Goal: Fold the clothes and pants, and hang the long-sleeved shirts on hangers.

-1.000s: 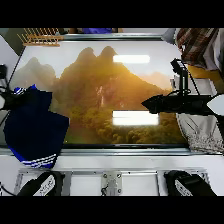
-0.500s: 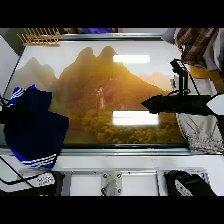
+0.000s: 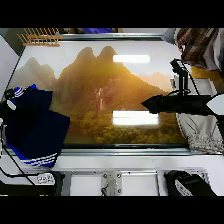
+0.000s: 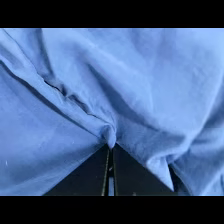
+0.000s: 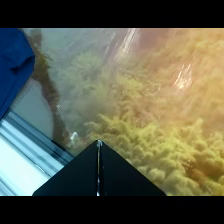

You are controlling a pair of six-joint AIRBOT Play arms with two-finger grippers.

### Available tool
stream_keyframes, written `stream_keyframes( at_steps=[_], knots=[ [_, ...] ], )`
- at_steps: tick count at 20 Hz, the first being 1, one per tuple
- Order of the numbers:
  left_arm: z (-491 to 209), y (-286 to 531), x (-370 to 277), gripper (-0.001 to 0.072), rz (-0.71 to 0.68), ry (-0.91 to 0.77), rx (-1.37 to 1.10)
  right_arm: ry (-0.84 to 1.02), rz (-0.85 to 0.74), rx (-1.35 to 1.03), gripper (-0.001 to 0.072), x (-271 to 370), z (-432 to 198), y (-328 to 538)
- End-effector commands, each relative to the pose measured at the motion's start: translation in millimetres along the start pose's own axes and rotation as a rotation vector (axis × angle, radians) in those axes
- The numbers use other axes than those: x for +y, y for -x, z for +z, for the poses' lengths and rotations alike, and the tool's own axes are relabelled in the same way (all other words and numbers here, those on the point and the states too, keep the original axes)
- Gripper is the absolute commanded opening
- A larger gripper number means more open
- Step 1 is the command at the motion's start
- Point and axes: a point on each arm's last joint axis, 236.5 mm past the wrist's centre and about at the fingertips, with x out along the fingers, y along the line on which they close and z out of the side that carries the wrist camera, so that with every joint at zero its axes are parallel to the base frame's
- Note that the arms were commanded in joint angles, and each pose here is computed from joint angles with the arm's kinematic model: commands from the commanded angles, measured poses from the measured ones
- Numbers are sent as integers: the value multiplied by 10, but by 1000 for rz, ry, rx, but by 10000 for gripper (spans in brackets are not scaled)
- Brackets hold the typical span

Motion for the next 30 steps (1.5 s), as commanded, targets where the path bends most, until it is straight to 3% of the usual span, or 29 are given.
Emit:
stream_keyframes(
  at_steps=[1,5,9,13,17,18,19,20,22,23,24,25,30],
  knots=[
    [208,310,-304,11,-34,-38,-90,-1,1,1,5,2,-3,-3],
    [444,1342,-1355,11,-180,-231,-322,-1,1,1,6,2,-3,-3],
    [33,2342,-2699,11,-434,-476,-500,-2,-3,-22,5,-8,52,-2],
    [-488,2876,-3699,11,-699,-493,-552,-59,75,-128,6,169,304,35],
    [-704,2865,-4404,11,-760,-557,-490,-32,30,-172,5,-11,405,111],
    [-666,2803,-4476,72,-747,-561,-474,-47,9,-185,4,-113,435,152],
    [-593,2716,-4491,435,-720,-556,-446,-64,-12,-200,5,-216,468,201],
    [-515,2626,-4431,696,-683,-537,-404,-83,-33,-214,6,-322,493,253],
    [-371,2401,-4099,698,-570,-501,-295,-123,-72,-225,21,-538,499,359],
    [-325,2245,-3842,698,-503,-479,-233,-143,-86,-225,170,-630,487,402],
    [-319,2081,-3577,698,-441,-455,-170,-161,-99,-220,459,-712,465,435],
    [-364,1885,-3282,698,-379,-427,-104,-176,-105,-214,559,-772,443,453],
    [-1234,1046,-2250,698,-299,-319,258,-224,-139,-150,553,-1060,325,312]
  ],
)
